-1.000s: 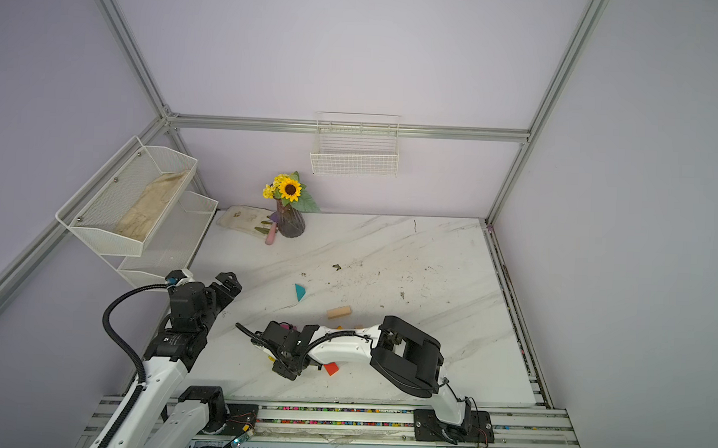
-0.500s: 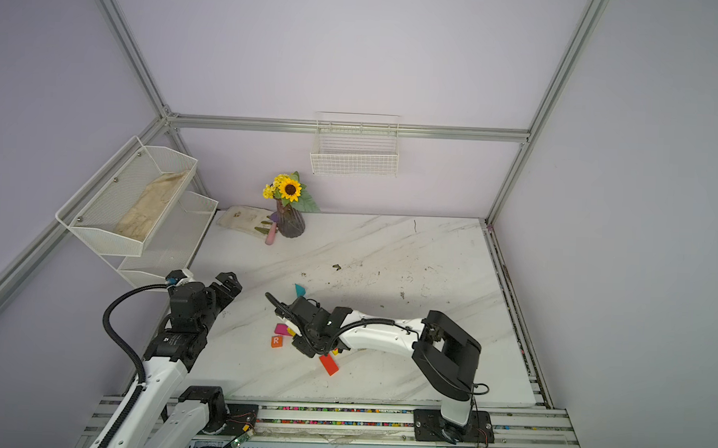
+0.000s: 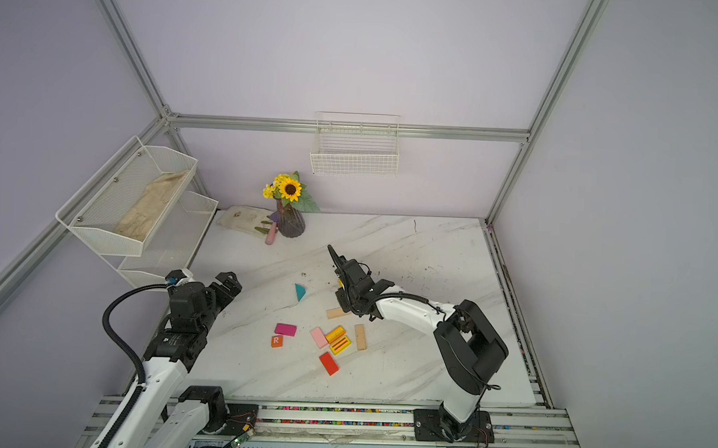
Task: Build the wood block tower
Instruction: 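Lift the yellow arch and carry it farther from the robot, then lower the yellow arch onto the open table and open the right gripper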
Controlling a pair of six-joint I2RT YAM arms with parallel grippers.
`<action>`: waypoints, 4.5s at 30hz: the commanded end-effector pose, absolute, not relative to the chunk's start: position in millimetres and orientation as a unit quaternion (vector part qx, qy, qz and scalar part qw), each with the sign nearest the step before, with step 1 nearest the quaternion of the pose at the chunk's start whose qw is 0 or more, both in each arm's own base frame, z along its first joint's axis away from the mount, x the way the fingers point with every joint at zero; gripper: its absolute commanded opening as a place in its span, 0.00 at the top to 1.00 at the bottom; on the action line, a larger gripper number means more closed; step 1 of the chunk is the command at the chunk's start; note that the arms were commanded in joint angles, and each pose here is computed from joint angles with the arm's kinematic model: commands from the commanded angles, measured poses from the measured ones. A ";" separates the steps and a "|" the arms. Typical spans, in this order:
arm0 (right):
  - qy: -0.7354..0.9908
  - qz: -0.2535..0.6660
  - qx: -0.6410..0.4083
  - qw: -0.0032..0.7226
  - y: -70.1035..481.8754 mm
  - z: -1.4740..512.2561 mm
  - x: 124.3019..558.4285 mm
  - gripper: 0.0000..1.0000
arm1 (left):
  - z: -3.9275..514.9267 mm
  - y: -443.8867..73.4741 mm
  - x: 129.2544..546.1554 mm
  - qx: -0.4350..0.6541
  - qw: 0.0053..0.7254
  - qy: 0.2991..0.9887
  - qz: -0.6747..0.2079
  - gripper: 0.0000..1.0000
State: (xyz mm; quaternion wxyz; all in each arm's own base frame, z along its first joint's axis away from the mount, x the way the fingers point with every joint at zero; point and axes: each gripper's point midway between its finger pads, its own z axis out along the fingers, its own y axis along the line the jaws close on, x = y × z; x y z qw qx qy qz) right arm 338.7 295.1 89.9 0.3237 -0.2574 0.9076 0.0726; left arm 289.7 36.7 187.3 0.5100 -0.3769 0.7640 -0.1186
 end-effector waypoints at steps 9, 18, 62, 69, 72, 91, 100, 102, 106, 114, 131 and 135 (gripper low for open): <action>0.945 0.044 -0.212 0.247 281.1 38.0 368.0 0.98 | 210.2 35.0 297.7 -0.370 0.537 0.745 -0.140 0.00; 0.953 0.023 -0.198 0.228 270.6 26.7 372.9 0.94 | 210.9 35.6 296.7 -0.371 0.537 0.744 -0.139 0.00; 0.979 0.037 -0.106 0.172 236.2 -4.4 379.8 0.47 | 213.4 19.1 307.1 -0.327 0.541 0.756 -0.171 0.00; 0.983 0.034 -0.098 0.154 238.1 -20.1 381.2 0.51 | 219.5 6.5 311.9 -0.291 0.549 0.759 -0.196 0.00; 0.984 0.029 -0.097 0.149 237.4 -24.8 382.4 0.52 | 220.0 4.7 312.9 -0.286 0.550 0.759 -0.200 0.00; 0.989 -0.004 -0.059 0.137 206.4 -31.2 392.4 0.51 | 220.6 -5.9 318.6 -0.263 0.544 0.765 -0.221 0.00; 0.988 -0.013 -0.049 0.143 199.6 -27.6 393.6 0.51 | 220.8 -6.5 318.5 -0.260 0.547 0.764 -0.222 0.00; 0.989 -0.018 -0.047 0.142 196.9 -28.1 394.4 0.50 | 220.8 -6.5 318.7 -0.260 0.547 0.764 -0.222 0.00; 0.988 -0.033 -0.043 0.145 191.6 -26.8 396.4 0.51 | 222.5 -9.1 318.5 -0.254 0.548 0.764 -0.228 0.00; 0.987 -0.057 -0.034 0.148 180.8 -25.9 397.1 0.51 | 224.6 -9.9 317.9 -0.251 0.551 0.762 -0.230 0.00; 0.986 -0.080 -0.022 0.143 169.8 -30.4 398.5 0.51 | 226.2 -13.5 319.1 -0.242 0.553 0.761 -0.239 0.00; 0.987 -0.077 -0.023 0.140 171.2 -31.4 398.0 0.51 | 226.3 -14.4 319.1 -0.240 0.553 0.761 -0.240 0.00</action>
